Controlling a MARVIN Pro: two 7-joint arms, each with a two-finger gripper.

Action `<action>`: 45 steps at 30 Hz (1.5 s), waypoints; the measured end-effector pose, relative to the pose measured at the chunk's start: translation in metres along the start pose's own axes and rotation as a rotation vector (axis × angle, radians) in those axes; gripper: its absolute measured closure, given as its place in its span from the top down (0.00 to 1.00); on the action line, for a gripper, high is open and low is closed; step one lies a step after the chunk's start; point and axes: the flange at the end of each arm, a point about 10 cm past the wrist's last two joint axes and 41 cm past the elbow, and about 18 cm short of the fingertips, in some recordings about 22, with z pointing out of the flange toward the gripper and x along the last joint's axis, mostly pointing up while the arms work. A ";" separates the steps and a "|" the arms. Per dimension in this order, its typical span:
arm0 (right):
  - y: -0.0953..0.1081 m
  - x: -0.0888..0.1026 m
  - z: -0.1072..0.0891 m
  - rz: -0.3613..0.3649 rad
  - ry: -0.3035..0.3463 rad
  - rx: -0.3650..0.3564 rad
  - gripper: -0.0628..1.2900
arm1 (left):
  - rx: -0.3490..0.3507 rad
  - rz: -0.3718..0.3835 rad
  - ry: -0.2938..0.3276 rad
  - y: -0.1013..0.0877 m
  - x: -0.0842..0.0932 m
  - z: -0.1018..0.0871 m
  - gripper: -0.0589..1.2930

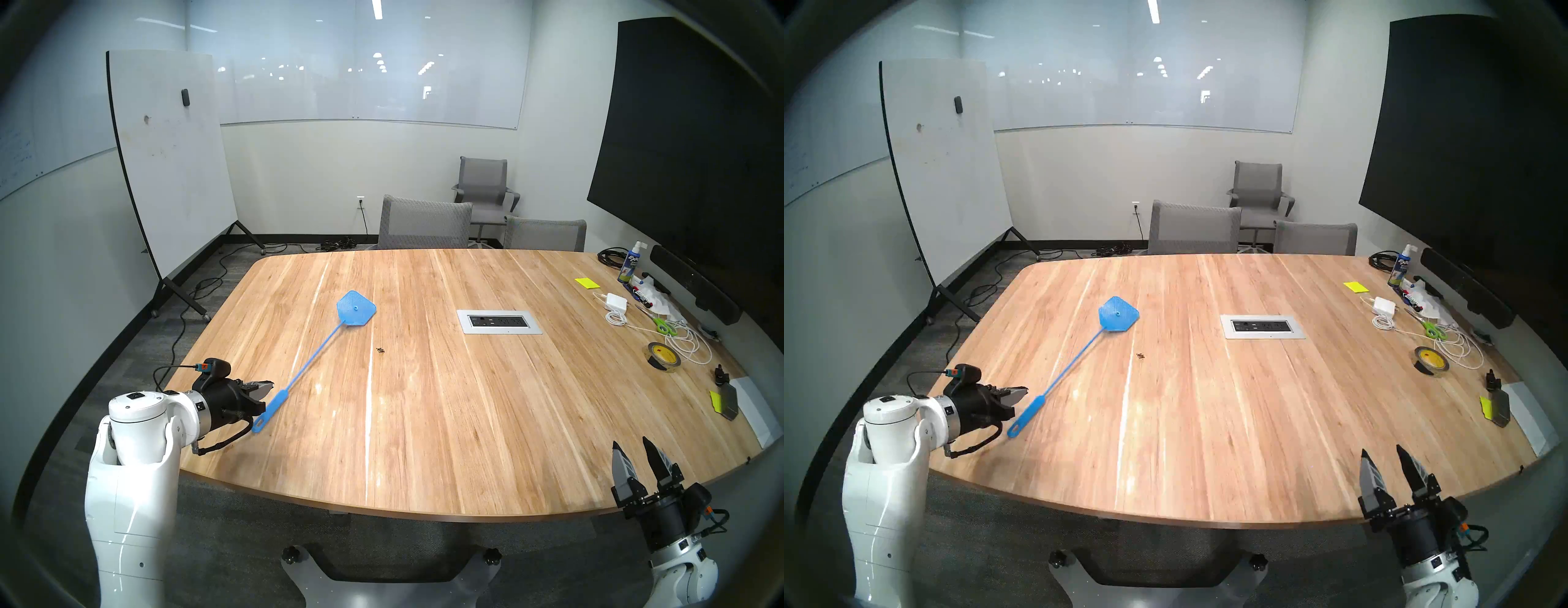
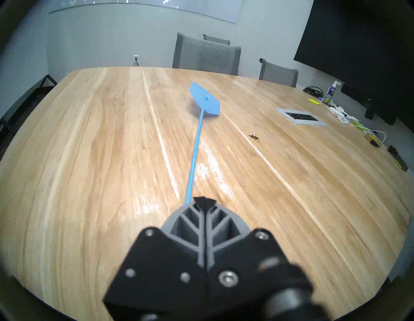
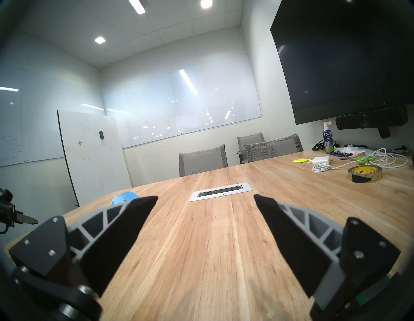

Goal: Swat a bug on table

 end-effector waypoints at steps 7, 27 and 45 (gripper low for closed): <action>0.000 0.000 0.000 0.000 0.000 0.000 0.97 | -0.022 -0.004 -0.005 0.010 -0.003 0.003 0.03; 0.000 0.000 0.000 0.000 0.000 0.000 0.97 | 0.093 -0.065 -0.077 -0.019 -0.028 0.000 0.98; 0.000 0.000 0.000 0.000 0.000 0.000 0.97 | 0.064 0.023 -0.125 -0.016 -0.049 0.005 0.98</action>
